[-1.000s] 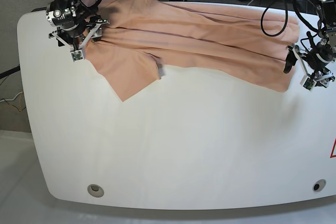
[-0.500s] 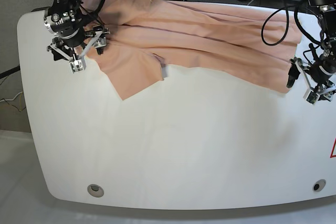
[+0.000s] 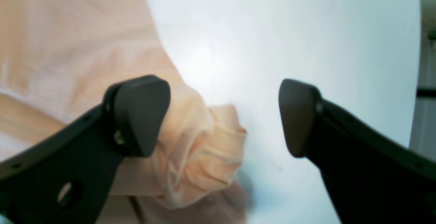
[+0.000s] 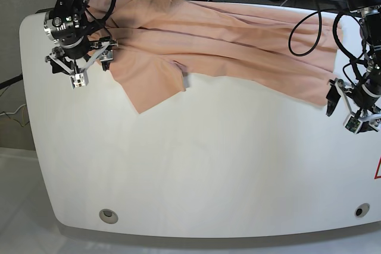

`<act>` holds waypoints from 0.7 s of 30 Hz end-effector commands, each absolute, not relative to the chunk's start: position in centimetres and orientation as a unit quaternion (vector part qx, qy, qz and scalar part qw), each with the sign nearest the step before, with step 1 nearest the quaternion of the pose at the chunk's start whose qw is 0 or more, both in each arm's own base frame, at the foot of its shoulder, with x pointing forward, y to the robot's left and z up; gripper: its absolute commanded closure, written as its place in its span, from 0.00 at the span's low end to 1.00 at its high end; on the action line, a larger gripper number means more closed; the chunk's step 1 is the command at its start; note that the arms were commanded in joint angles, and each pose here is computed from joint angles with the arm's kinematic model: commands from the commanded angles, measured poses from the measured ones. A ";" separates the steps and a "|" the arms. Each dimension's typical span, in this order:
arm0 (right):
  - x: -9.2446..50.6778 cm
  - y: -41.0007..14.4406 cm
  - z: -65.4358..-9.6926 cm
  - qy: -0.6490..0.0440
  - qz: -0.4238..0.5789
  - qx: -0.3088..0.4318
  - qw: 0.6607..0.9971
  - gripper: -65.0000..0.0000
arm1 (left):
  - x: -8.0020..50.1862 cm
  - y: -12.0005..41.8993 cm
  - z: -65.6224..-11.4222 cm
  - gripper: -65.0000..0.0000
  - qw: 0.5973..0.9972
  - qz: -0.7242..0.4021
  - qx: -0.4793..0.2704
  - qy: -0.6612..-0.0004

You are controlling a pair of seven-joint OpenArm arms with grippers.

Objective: Fold the T-shirt properly
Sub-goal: 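Lower the folded hem and open both grippers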

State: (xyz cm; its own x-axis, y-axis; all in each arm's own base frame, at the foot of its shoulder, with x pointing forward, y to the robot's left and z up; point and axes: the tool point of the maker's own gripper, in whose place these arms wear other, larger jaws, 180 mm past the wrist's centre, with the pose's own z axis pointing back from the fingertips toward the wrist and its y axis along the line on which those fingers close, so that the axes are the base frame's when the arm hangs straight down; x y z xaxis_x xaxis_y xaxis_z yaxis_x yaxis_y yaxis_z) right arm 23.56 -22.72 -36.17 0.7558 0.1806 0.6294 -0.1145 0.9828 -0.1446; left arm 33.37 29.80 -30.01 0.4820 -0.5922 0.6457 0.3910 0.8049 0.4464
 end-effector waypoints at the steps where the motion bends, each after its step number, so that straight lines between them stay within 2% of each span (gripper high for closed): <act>1: 23.8 -22.8 -34.9 -0.371 0.060 -0.028 0.926 0.25 | 32.9 29.4 -29.1 0.20 0.840 -0.308 0.136 -0.425; 11: 22.0 -24.9 -33.1 -0.415 -0.011 0.040 0.909 0.36 | 31.3 28.0 -29.2 0.20 0.835 -0.323 0.141 -0.422; 17: 20.5 -24.5 -33.6 -0.401 -0.009 0.060 0.914 0.44 | 29.9 27.7 -30.8 0.20 0.846 -0.322 0.128 -0.406; 21: 19.4 -24.3 -34.2 -0.389 -0.012 0.069 0.918 0.54 | 29.0 26.9 -31.9 0.22 0.854 -0.314 0.113 -0.400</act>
State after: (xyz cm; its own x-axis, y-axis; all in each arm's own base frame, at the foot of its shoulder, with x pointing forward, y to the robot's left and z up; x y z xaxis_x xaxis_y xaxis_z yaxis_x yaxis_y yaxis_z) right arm 19.25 -24.11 -35.07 0.7185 -0.0891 0.6898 -0.0175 0.9891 0.1461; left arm 28.55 27.34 -32.93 0.5126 -0.6331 0.5800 0.4590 0.7729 0.4381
